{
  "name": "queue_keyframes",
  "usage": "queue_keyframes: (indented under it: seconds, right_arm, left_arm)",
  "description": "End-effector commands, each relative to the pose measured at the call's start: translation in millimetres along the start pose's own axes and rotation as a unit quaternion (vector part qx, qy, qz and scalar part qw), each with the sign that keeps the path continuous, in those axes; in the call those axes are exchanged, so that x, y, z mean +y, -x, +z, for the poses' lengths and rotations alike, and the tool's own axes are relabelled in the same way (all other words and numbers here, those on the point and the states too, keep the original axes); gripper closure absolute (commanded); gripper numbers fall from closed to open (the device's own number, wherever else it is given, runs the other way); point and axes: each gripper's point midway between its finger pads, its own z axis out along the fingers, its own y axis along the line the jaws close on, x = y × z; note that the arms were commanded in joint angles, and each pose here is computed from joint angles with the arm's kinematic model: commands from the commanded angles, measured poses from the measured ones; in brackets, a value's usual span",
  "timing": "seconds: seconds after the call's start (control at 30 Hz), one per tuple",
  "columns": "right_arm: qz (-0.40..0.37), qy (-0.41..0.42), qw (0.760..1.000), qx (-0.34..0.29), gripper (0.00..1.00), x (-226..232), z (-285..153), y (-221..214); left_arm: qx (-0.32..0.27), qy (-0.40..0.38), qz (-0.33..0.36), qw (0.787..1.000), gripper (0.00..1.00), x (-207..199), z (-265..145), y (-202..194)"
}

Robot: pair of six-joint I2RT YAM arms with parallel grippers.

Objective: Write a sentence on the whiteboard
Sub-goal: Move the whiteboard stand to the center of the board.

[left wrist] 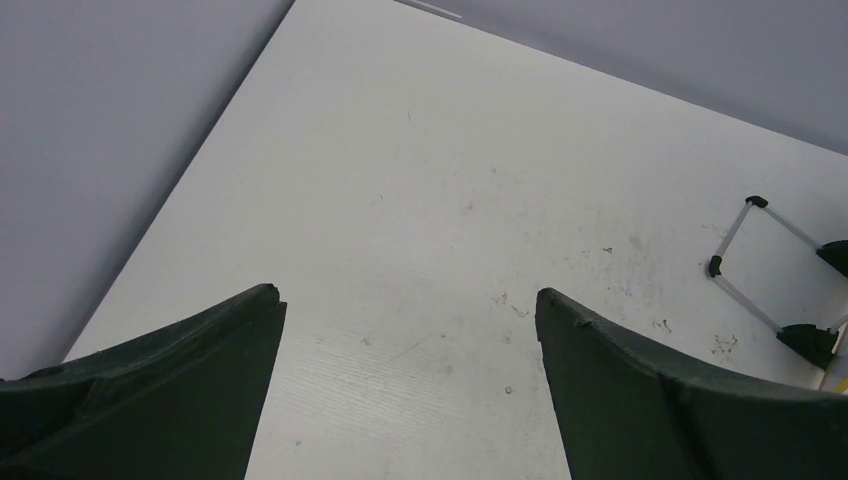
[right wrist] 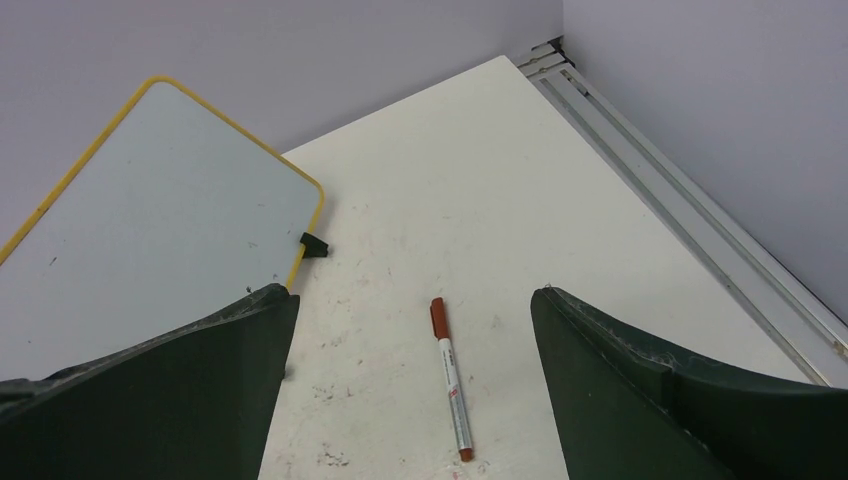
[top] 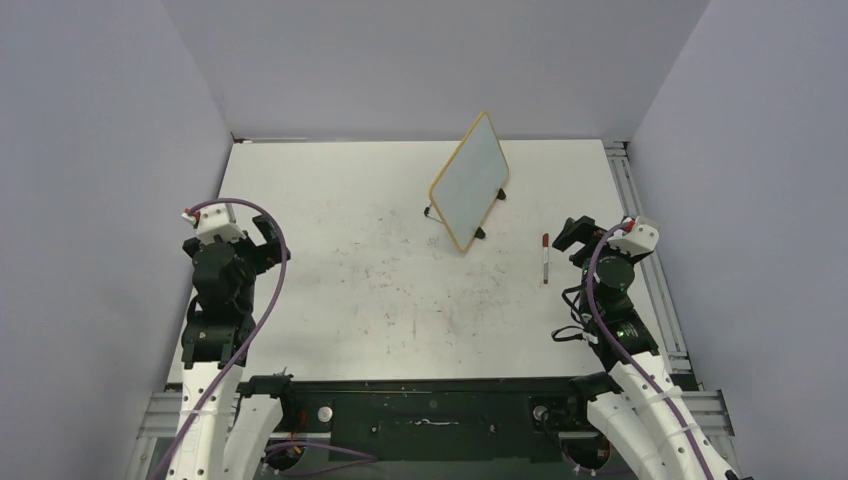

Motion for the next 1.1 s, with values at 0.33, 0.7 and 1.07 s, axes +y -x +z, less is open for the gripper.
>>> queue_keyframes:
  seconds: [0.33,0.7,1.07]
  right_arm:
    - [0.006,0.054,0.998,0.009,0.10,24,3,4]
    - [0.024,0.262,0.942,0.209,0.12,93,25,-104]
    - [0.054,0.304,0.910,0.277,0.38,122,67,-157]
  left_arm:
    - [-0.037,0.002,-0.029,0.999,0.04,-3,-2,22]
    - [-0.009,-0.067,-0.007,0.998,0.04,-27,0,8]
    - [-0.006,-0.079,-0.003,0.997,0.04,-32,-1,5]
